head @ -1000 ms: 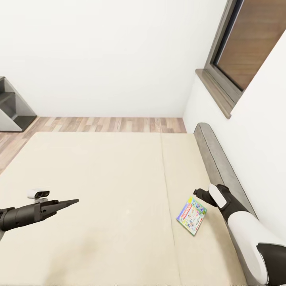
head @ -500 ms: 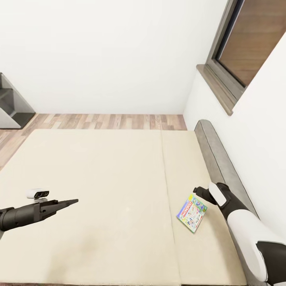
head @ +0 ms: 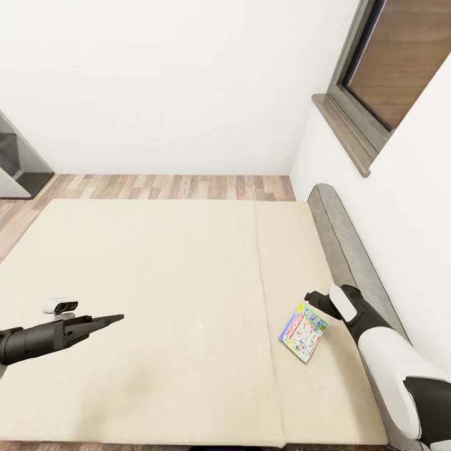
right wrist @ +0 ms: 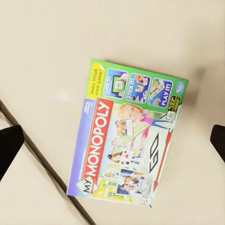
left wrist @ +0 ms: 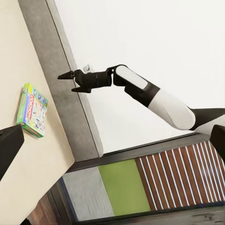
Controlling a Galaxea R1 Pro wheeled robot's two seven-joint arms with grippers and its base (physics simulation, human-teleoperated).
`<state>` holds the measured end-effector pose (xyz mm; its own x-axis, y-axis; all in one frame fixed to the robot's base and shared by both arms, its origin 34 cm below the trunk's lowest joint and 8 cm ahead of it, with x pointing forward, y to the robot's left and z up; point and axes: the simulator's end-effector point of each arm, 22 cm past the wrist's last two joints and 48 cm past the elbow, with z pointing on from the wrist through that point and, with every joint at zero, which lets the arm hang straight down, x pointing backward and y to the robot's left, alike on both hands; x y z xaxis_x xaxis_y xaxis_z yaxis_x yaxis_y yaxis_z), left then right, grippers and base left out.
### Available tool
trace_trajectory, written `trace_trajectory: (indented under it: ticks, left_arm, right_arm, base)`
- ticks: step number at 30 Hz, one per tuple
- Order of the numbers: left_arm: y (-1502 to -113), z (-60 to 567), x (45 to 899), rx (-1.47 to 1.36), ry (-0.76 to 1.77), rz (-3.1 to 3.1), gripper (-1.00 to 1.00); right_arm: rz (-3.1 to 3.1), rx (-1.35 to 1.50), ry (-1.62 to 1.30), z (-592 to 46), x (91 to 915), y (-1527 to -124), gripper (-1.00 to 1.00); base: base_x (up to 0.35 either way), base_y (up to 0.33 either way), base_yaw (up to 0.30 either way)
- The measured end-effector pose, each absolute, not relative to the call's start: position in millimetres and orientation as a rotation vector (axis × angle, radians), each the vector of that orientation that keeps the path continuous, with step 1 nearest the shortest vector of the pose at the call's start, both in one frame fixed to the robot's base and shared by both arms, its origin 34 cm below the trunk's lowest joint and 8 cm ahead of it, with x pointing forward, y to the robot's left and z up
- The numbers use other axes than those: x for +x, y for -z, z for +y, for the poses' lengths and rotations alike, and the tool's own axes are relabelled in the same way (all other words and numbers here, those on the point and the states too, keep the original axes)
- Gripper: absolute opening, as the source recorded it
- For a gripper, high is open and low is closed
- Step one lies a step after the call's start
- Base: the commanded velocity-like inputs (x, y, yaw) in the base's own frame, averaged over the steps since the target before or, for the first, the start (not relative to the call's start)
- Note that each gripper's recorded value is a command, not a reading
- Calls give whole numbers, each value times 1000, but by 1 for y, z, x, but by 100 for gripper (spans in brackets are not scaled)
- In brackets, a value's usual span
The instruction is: Put all the toys in the child's room - the three board games (two on the bed and one on the table), the two jigsaw puzzles on the table, and the tennis ball on the table - inside the toy box on the table in the child's room.
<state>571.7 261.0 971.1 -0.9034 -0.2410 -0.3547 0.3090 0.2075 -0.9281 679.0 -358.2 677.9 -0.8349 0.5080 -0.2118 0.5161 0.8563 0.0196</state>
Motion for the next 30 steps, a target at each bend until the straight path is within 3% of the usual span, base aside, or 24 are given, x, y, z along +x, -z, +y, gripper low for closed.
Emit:
trace_trajectory:
  ticks: [30]
  left_arm:
    - [-948, 262, 569, 22, 1755, 2103, 100]
  right_arm:
    - [2847, 793, 65, -356, 679, -658, 100]
  base:
    - [0, 0, 0]
